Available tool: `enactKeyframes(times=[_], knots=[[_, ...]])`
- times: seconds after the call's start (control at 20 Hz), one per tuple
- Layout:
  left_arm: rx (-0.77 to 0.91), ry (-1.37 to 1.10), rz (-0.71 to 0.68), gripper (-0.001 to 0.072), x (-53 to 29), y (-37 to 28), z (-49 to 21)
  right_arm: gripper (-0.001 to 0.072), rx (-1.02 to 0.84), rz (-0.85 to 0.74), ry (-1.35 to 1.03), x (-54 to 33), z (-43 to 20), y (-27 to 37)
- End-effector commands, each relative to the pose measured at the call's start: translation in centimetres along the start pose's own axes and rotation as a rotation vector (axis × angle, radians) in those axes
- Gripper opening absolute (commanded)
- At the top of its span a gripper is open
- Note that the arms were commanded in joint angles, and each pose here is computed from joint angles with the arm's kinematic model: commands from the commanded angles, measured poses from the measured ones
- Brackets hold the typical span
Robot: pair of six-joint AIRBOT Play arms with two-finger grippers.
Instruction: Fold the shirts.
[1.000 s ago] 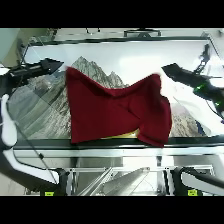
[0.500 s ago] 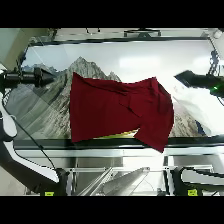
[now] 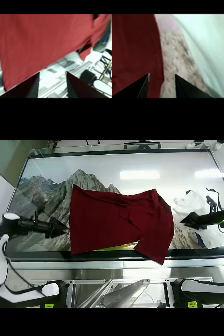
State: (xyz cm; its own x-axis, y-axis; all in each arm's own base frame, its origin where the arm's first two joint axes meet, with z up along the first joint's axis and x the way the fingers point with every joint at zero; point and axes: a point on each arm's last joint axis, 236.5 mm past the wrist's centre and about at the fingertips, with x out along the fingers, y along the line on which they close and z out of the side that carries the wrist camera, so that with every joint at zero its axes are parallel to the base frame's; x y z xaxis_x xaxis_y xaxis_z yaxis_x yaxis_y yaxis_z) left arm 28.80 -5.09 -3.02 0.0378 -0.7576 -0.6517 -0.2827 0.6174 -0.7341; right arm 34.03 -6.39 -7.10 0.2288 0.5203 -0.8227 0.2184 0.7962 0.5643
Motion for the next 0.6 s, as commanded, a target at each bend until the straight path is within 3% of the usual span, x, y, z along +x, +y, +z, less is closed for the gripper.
enactKeyframes(times=[0.0,0.2,0.55], knots=[[-0.023,-0.007,0.105,0.0342,1.5,3.0,-3.8,0.0392,0.024,0.0,0.108,2.5,-2.2,-1.1],[-0.066,-0.036,0.251,0.0342,0.3,6.7,-5.6,0.0392,0.001,0.058,0.169,5.3,-2.8,0.6],[-0.118,-0.076,0.201,0.0343,2.9,8.4,-5.6,0.0391,-0.046,0.128,0.158,6.8,-2.2,3.7]])
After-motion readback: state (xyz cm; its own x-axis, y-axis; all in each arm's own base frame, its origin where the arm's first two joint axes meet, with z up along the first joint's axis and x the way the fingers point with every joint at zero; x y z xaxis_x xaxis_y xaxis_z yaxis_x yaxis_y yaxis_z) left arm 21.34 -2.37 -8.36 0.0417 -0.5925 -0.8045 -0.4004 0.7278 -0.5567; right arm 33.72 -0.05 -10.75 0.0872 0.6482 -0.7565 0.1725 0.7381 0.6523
